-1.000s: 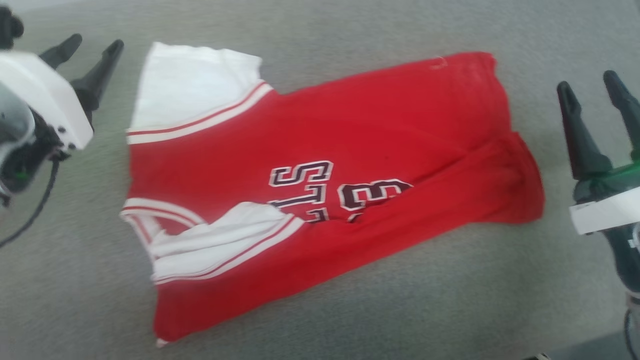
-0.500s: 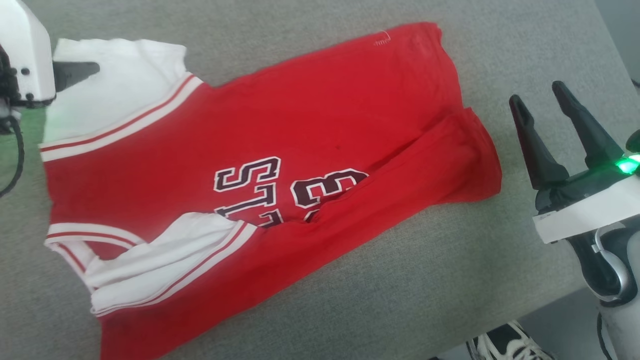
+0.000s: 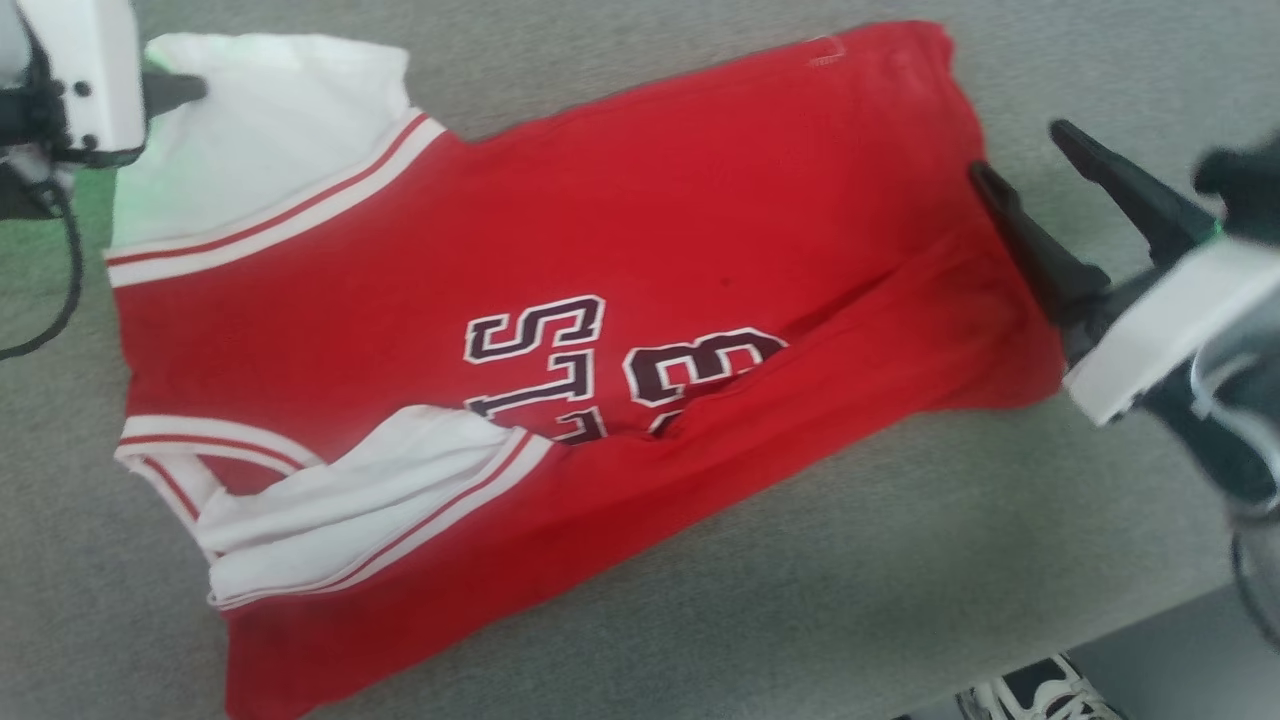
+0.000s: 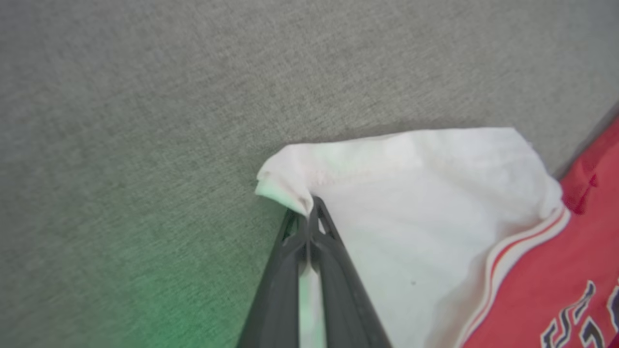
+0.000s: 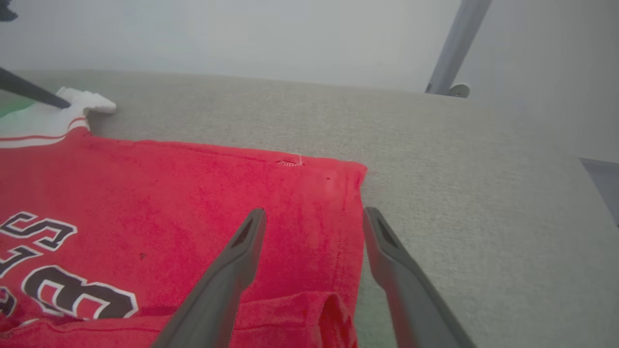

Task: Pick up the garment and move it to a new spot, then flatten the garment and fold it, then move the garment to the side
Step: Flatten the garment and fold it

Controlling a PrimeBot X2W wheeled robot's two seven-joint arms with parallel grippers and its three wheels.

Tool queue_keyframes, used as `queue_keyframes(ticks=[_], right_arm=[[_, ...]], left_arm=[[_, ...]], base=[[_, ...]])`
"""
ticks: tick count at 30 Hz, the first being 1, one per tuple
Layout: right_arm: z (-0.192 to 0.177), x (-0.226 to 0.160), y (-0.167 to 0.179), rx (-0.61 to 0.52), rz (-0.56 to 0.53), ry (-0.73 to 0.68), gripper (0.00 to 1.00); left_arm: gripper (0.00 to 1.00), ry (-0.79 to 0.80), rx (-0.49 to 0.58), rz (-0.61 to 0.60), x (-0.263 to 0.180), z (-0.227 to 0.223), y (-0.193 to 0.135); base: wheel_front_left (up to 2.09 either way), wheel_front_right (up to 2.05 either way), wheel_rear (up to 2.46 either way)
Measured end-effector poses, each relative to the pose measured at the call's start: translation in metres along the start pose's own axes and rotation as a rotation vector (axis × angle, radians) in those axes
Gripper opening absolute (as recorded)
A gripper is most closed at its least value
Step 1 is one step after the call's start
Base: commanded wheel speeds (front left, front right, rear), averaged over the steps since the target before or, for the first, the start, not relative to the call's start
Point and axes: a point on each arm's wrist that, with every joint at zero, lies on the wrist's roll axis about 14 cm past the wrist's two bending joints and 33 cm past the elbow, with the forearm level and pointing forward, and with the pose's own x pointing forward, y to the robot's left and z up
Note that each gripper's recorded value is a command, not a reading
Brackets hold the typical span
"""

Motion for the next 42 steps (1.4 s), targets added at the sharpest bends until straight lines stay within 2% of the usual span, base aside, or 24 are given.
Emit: queue_keyframes(ticks=[5, 8, 13, 22, 25, 26, 29, 34, 42], right_arm=[[-0.001, 0.034, -0.007, -0.07, 0.041, 0.207, 1.0], [-0.004, 0.054, -0.017, -0.064, 0.026, 0.314, 1.0], [-0.032, 0.073, -0.033, -0.015, -0.012, 0.538, 1.0], [-0.045, 0.106, -0.02, 0.049, 0.016, 0.628, 1.0], [-0.046, 0.109, -0.016, 0.053, 0.024, 0.642, 0.16], [-0.045, 0.109, -0.013, 0.063, 0.032, 0.639, 0.0], [-0.04, 0.108, -0.004, 0.077, 0.06, 0.624, 0.0], [-0.027, 0.102, -0.008, 0.074, 0.05, 0.574, 0.0], [0.01, 0.062, -0.017, 0.063, 0.062, 0.458, 0.0]], left_arm=[[0.0, -0.027, 0.018, -0.034, 0.001, 0.001, -0.006], [0.0, -0.036, 0.04, -0.057, 0.001, -0.001, -0.012], [0.0, -0.052, 0.052, -0.074, -0.002, -0.004, -0.011], [0.0, -0.068, 0.047, -0.088, 0.0, -0.007, -0.006], [0.0, -0.085, 0.053, -0.095, -0.003, -0.006, -0.011], [0.0, -0.093, 0.053, -0.098, -0.004, -0.006, -0.013], [0.0, -0.114, 0.046, -0.112, -0.01, -0.008, -0.02], [0.0, -0.172, 0.047, -0.125, -0.027, -0.005, -0.03], [0.0, -0.395, 0.074, -0.245, -0.102, 0.003, -0.082]], base=[[0.0, 0.0, 0.0], [0.0, 0.0, 0.0], [0.0, 0.0, 0.0], [0.0, 0.0, 0.0], [0.0, 0.0, 0.0], [0.0, 0.0, 0.0], [0.0, 0.0, 0.0], [0.0, 0.0, 0.0], [0.0, 0.0, 0.0]])
